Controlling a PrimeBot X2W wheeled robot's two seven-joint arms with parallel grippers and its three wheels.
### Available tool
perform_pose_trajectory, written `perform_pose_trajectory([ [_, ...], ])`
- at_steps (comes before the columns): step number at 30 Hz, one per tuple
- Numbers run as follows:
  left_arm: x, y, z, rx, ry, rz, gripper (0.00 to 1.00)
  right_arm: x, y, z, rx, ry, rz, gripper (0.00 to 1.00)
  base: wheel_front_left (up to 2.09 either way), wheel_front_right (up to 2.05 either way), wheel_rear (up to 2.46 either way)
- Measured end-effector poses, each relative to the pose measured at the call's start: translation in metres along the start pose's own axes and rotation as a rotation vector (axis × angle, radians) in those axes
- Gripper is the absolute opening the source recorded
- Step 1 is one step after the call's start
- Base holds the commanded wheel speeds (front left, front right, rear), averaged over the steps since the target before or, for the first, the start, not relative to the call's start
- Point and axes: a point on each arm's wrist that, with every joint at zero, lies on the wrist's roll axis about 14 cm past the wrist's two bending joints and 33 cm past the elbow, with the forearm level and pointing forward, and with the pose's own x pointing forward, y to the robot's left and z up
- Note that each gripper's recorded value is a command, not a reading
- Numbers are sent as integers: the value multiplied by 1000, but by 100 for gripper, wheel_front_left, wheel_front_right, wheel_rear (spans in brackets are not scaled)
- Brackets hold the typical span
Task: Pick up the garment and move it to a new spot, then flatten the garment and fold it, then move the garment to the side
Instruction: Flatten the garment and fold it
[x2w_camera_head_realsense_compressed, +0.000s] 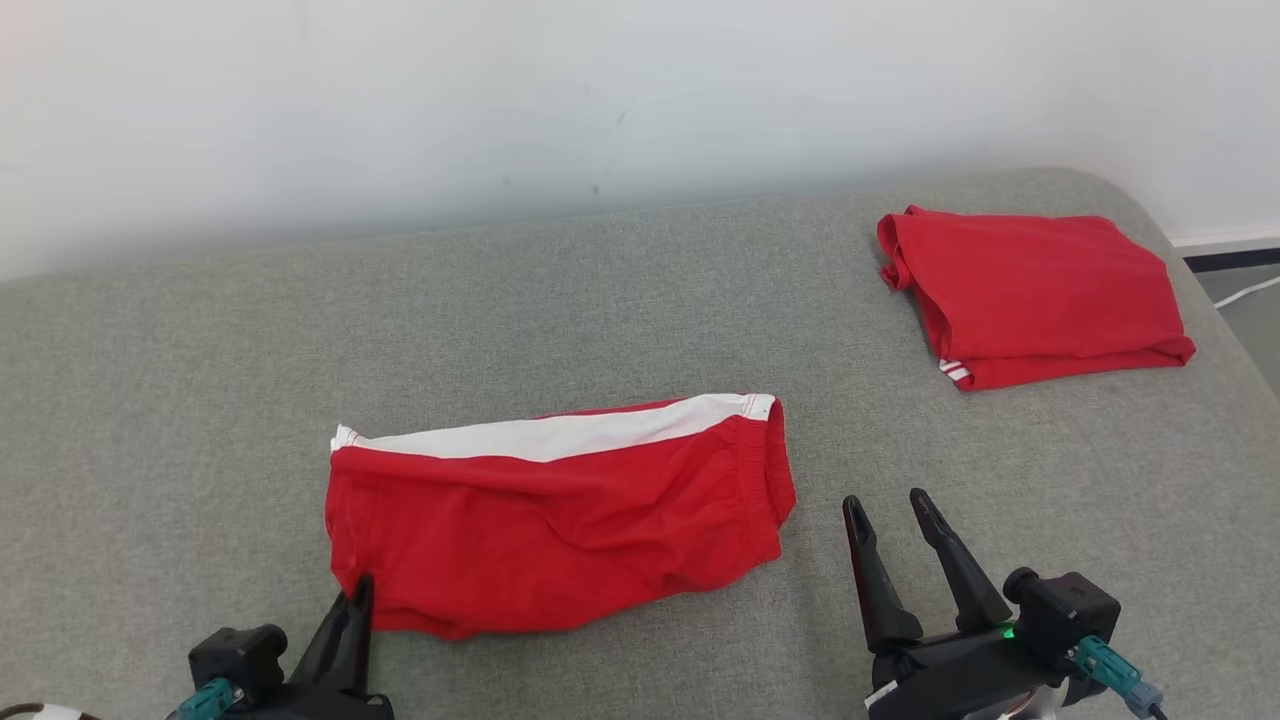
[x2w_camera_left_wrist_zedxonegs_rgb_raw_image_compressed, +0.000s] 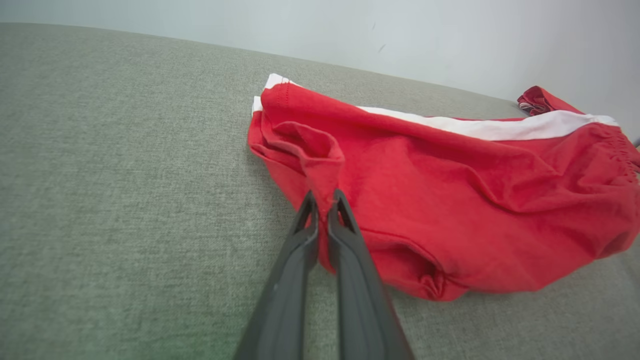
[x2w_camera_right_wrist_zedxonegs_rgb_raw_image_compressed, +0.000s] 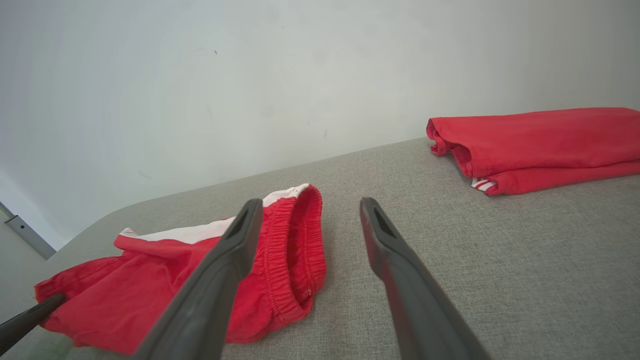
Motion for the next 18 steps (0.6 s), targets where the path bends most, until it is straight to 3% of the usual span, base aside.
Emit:
perform_pose_trajectory([
  [1, -1, 1, -1, -1, 1, 3, 5, 0, 1, 0, -1, 0, 2, 100, 0, 0, 0],
  [2, -2, 1, 0, 2, 1, 6, 24, 0, 1, 0, -1, -1, 3, 100, 0, 0, 0],
  [4, -2, 2, 3, 7, -10, 15, 44, -1, 1, 0, 4, 1, 4, 100, 0, 0, 0],
  [5, -1, 3, 8, 9, -26, 20, 90, -1, 1, 0, 5, 2, 4, 100, 0, 0, 0],
  [6, 0, 4, 14, 12, -46, 26, 100, -1, 1, -1, 7, 3, 4, 100, 0, 0, 0],
  [18, -19, 26, 63, 49, -229, 132, 100, 2, -2, 3, -17, -6, 0, 100, 0, 0, 0],
])
